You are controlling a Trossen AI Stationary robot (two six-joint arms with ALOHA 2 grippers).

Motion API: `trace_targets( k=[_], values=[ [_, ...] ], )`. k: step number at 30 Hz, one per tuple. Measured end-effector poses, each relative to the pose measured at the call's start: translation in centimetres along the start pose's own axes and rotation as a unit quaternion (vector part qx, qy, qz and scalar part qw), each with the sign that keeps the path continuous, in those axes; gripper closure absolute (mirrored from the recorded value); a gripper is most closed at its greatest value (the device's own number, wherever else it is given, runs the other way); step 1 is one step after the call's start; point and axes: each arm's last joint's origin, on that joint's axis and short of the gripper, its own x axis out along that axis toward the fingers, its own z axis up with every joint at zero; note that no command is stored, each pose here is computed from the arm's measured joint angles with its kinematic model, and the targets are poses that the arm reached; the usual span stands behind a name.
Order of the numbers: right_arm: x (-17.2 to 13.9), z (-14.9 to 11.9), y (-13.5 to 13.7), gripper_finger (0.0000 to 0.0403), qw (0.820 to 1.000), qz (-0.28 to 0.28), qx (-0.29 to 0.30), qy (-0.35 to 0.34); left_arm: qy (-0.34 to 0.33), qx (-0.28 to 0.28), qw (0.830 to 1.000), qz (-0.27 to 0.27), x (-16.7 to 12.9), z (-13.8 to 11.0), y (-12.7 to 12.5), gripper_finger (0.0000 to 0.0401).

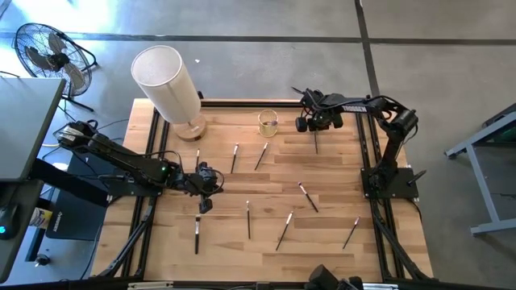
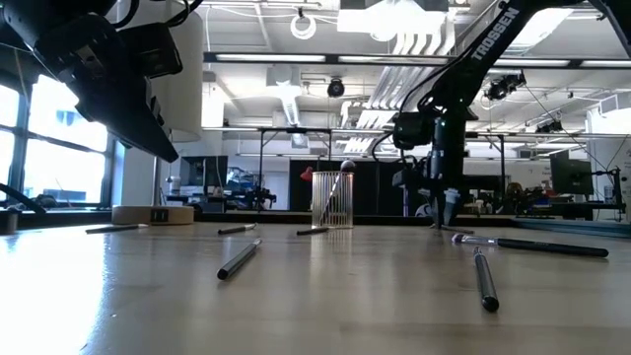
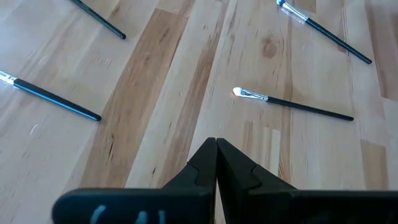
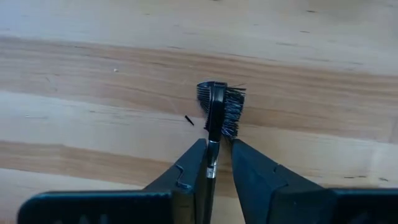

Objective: Sort items
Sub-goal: Put the dual eyebrow brush into the glass

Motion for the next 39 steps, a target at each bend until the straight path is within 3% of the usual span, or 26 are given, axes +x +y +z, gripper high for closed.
trace_targets(
  k=[8, 13, 19, 26, 39],
  values=[
    [0.0, 0.1, 0.0, 0.0331, 0.998, -0.01, -0.058, -0.009, 0.0, -0.007, 1.0, 0.0, 0.0, 0.0, 0.0, 0.0401],
    [0.0, 0.0, 0.0, 0.0389, 0.994, -0.002, -0.111, -0.006, -0.001, -0.007, 1.0, 0.001, 0.0, 0.0, 0.0, 0.0401],
    [-0.1, -0.5, 0.1, 0.0397, 0.973, 0.027, -0.229, 0.028, -0.002, -0.008, 1.0, 0.004, 0.0, 0.0, 0.0, 0.0401],
    [-1.3, -1.4, 0.0, 0.0402, 0.971, 0.052, -0.225, 0.06, -0.004, -0.008, 1.0, 0.008, 0.0, 0.0, 0.0, 0.0401],
    [-7.7, -2.6, 0.6, 0.0402, 0.964, 0.072, -0.246, -0.066, -0.007, -0.007, 1.0, 0.011, 0.0, 0.1, 0.1, 0.0401]
  ],
)
